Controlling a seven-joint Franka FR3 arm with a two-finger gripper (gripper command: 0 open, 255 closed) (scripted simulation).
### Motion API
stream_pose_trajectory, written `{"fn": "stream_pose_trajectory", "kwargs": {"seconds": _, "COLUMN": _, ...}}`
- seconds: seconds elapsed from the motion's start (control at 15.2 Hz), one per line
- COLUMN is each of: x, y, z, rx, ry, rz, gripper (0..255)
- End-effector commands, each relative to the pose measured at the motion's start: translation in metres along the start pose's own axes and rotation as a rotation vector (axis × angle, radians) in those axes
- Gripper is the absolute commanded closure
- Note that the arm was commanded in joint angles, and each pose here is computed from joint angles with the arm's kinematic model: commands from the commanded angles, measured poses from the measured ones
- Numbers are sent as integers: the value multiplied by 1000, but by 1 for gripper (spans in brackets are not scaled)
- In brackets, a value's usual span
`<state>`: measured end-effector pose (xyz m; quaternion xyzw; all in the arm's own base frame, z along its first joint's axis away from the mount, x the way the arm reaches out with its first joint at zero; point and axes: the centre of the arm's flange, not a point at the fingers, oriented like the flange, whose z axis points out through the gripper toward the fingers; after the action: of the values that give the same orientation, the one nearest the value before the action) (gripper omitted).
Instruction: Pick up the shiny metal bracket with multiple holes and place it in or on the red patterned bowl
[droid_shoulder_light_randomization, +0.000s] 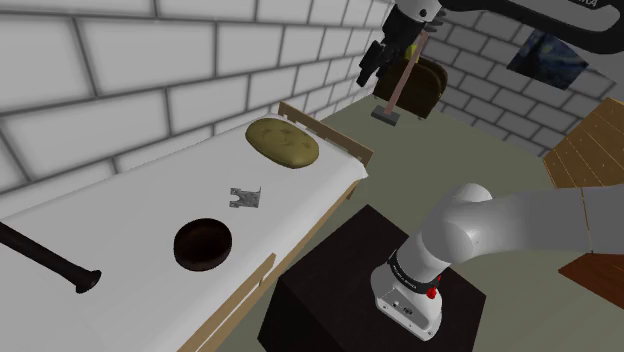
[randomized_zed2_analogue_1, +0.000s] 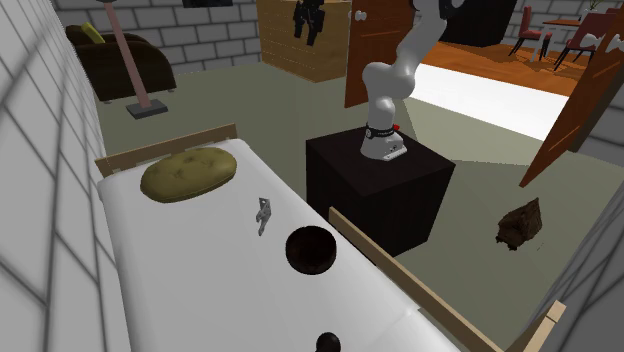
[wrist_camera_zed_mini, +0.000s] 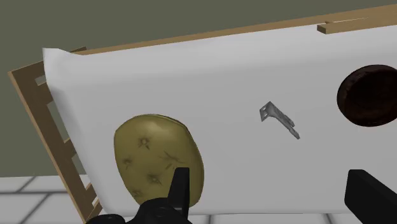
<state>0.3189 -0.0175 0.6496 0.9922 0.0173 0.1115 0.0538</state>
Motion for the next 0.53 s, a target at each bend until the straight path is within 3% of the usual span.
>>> {"fn": "stream_pose_trajectory", "kwargs": {"seconds": 0.0, "x": 0, "y": 0, "z": 0, "rx": 0, "ry": 0, "rz": 0, "gripper": 0}}
{"fn": "stream_pose_trajectory", "kwargs": {"seconds": 0.46, "x": 34, "y": -12, "z": 87, "rx": 23, "ry": -35, "rz": -55, "gripper": 0}}
